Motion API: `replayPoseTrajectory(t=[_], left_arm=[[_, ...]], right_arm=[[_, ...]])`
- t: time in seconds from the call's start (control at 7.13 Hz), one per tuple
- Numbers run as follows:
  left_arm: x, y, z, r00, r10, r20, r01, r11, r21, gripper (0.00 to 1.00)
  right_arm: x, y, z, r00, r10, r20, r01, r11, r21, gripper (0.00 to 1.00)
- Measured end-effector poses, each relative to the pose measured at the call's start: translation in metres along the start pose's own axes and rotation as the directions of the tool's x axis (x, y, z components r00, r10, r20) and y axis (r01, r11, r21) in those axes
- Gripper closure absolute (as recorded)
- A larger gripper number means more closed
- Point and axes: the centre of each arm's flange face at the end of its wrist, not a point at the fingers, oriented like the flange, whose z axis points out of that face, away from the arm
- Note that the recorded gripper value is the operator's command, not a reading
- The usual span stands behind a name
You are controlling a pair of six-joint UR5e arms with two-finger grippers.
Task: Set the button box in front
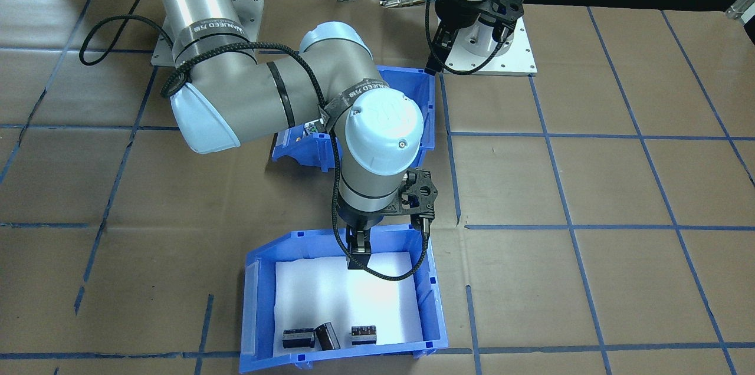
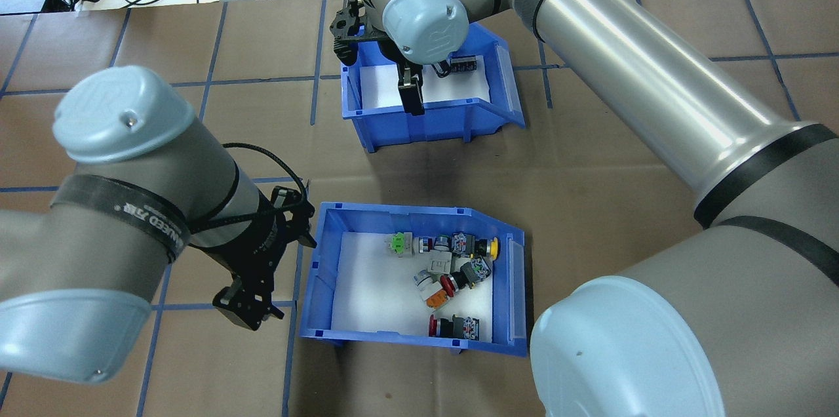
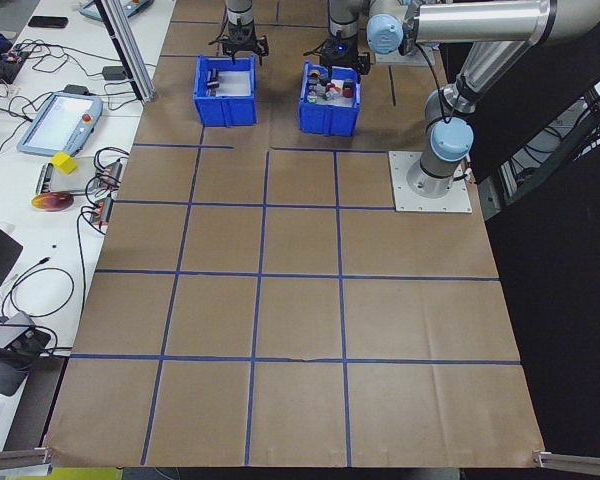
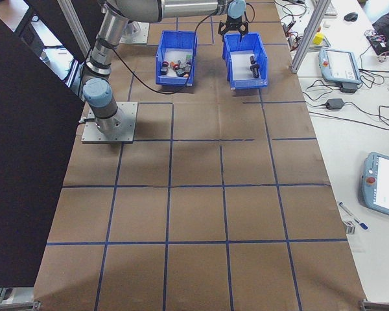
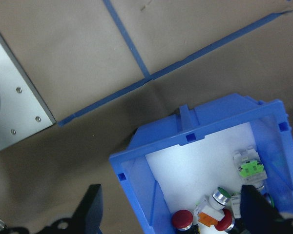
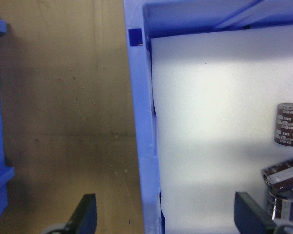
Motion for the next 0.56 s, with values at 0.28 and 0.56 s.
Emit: replayPoseTrajectory(t=[0.28, 0.56], left_arm=[[-0.018, 0.042, 0.026, 0.993, -0.119, 0.000, 0.119, 0.993, 0.009, 0.01], [-0.036, 0.063, 0.057, 0.991, -0.130, -0.024, 0.130, 0.991, 0.017, 0.01]], right_arm=[[-0.002, -0.002, 0.029, 0.999, -0.012, 0.032, 0.012, 1.000, -0.011, 0.17], [-0.001, -0.007, 0.044, 1.000, 0.001, 0.015, -0.001, 1.000, -0.005, 0.58]])
